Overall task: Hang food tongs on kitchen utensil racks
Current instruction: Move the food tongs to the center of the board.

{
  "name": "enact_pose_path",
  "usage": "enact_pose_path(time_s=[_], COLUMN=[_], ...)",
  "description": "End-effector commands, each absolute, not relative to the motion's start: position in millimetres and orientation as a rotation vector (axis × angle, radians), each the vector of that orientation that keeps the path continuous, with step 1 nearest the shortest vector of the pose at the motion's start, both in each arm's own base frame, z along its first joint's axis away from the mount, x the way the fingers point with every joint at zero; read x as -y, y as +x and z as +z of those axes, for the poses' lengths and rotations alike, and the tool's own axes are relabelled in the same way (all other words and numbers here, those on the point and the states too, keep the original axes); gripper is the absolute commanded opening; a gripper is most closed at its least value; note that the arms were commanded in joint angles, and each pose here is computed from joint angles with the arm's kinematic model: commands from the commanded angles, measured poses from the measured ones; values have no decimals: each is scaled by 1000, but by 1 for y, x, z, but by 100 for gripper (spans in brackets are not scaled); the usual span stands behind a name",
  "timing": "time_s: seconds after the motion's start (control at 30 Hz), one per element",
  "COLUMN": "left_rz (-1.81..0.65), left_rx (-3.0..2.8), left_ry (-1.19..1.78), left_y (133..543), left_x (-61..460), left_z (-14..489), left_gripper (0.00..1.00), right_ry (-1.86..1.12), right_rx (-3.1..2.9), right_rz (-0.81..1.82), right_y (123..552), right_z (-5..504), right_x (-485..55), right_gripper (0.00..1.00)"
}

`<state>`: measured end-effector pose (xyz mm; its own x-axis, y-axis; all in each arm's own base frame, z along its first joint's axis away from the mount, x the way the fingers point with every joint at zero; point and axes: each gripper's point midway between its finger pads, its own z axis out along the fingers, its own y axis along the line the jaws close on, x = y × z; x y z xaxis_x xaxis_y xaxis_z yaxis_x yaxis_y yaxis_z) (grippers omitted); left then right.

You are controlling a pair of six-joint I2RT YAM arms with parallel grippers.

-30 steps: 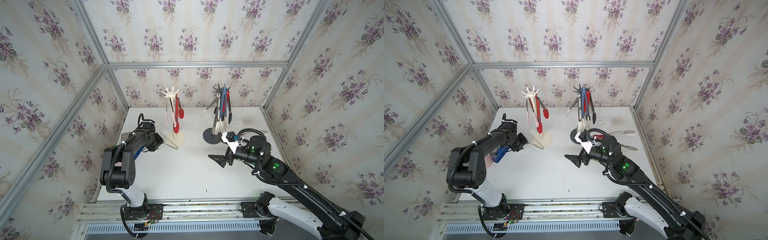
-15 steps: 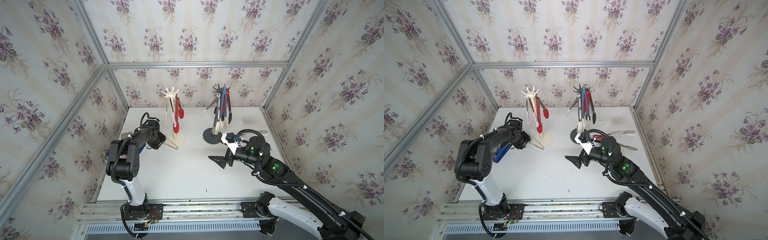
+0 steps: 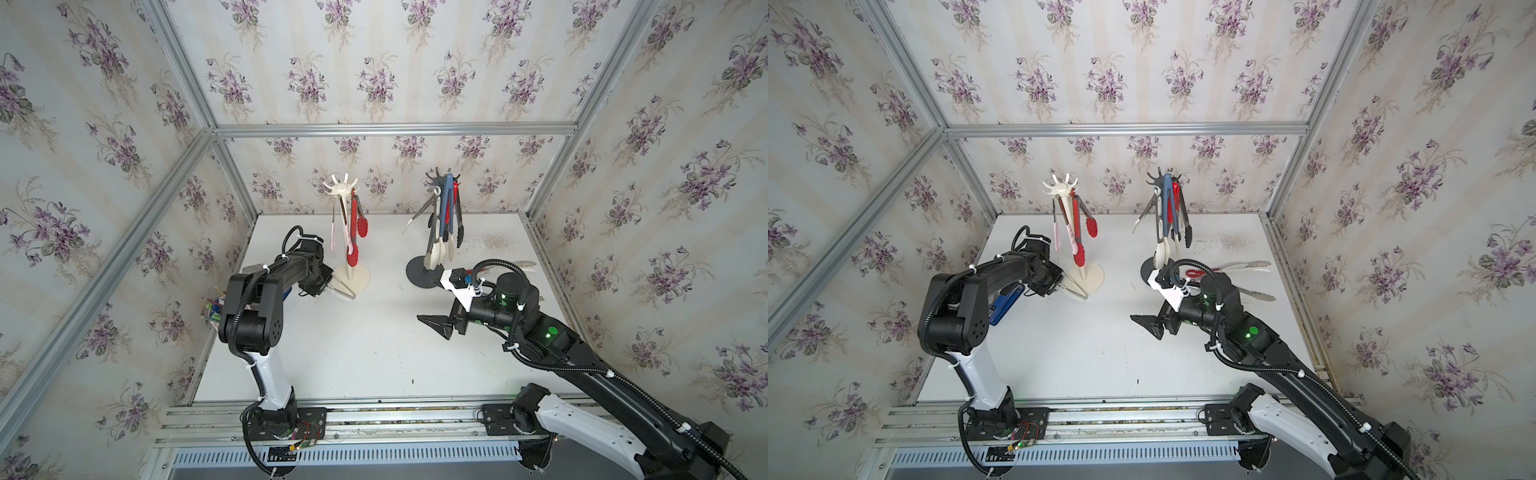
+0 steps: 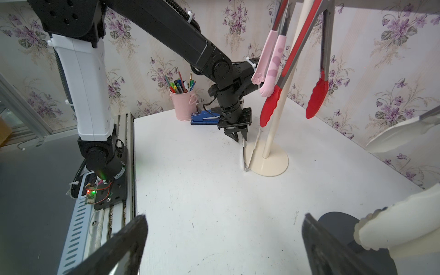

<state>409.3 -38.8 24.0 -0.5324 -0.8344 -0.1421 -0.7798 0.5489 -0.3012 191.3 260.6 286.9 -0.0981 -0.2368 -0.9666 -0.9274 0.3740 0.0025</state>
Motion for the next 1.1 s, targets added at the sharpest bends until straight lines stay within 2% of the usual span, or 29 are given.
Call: enact_pose_path(time_s=[0.0,0.17,0.23,0.53,0.9,1.07], left_rz=[-274,-273,-271,-301,-199,-188], left_rx=[-2464,-2443,-2418,-2256,-2019,-1952], left_ry=[-1418,-1464,-1493,-1638,-1910,-1978], left_y=[408,399,394,358,256,229], left_x=[36,36,35,31,45,55], left_z=[22,19,22,45,34,24], left_gripper=[21,7,5,4,3,3], right_ry=[-1097,-1114,-1122,-1213,-1351,-1383], right_rx=[-1558,-1553,-1548,-1491,-1378,-1337], right_rz=[818,814,809,813,970,1030], right_y=[188,186,185,177,157,151], right_z=[289,287,287,283,290,290], right_x=[-261,-261,-260,-264,-281,-287], right_gripper=[100,100,100,100,100,100])
